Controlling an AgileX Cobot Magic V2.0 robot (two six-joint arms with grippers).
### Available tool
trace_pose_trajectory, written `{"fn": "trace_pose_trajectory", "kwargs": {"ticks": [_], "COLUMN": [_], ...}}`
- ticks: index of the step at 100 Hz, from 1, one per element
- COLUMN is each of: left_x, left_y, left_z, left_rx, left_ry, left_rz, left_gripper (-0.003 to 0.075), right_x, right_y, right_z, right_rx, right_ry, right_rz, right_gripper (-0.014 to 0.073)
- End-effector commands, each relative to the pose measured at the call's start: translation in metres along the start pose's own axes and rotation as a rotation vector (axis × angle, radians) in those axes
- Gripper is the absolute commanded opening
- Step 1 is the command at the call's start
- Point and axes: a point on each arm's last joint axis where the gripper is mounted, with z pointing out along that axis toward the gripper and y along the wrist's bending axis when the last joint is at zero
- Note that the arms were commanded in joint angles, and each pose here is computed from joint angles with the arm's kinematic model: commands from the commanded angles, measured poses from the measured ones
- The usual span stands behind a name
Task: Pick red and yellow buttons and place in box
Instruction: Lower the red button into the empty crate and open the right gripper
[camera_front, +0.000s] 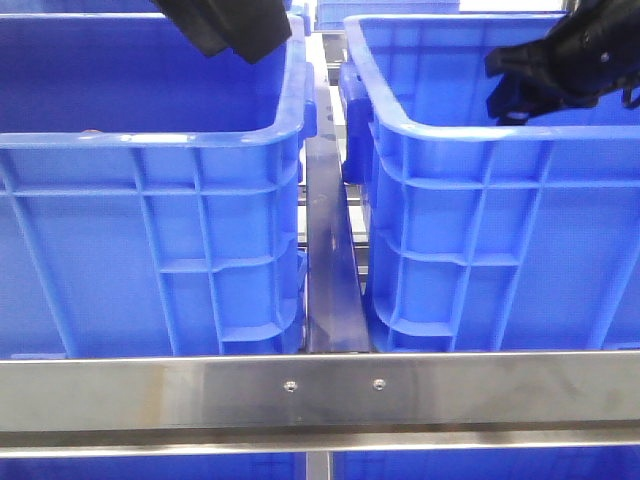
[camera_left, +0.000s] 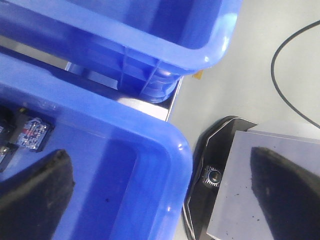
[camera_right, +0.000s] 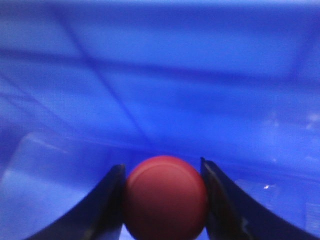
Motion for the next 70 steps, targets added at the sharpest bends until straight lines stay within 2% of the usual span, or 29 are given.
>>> {"fn": "trace_pose_trajectory", "kwargs": {"ticks": [1,22,29,39,46,70], "left_x": [-0.01,-0.01,-0.01,-0.01,-0.01,-0.01], "left_y": [-0.007,-0.007,-0.007,-0.007,-0.007,-0.008], "left_z": [-0.022,-0.022,-0.022,-0.022,-0.022,-0.022], "left_rx": [-0.026,-0.026,-0.026,-0.026,-0.026,-0.025], "left_ry": [-0.101,-0.101,-0.101,-0.101,-0.101,-0.097], "left_rz": [0.006,0.006,0.006,0.006,0.006,0.006], "left_gripper": [0.0671,0.0671,0.0671,0.0671,0.0671,0.0671], "right_x": [-0.026,-0.023,-0.023,-0.023,-0.023,-0.033], "right_y": [0.002,0.001,0.001,0.001,0.001,0.007], "right_z": [-0.016,-0.012,-0.012,-0.012,-0.012,-0.026], "right_rx": [0.005,0.014,0.014,0.014,0.015,-0.013], "right_ry": [-0.084,-0.077,-0.077,-0.077,-0.078,-0.107], "right_rz": [-0.01,-0.007,-0.007,-0.007,-0.007,-0.018], "right_gripper": [0.0181,0.0209,0.0293,0.0467,0.0536,0.054]}}
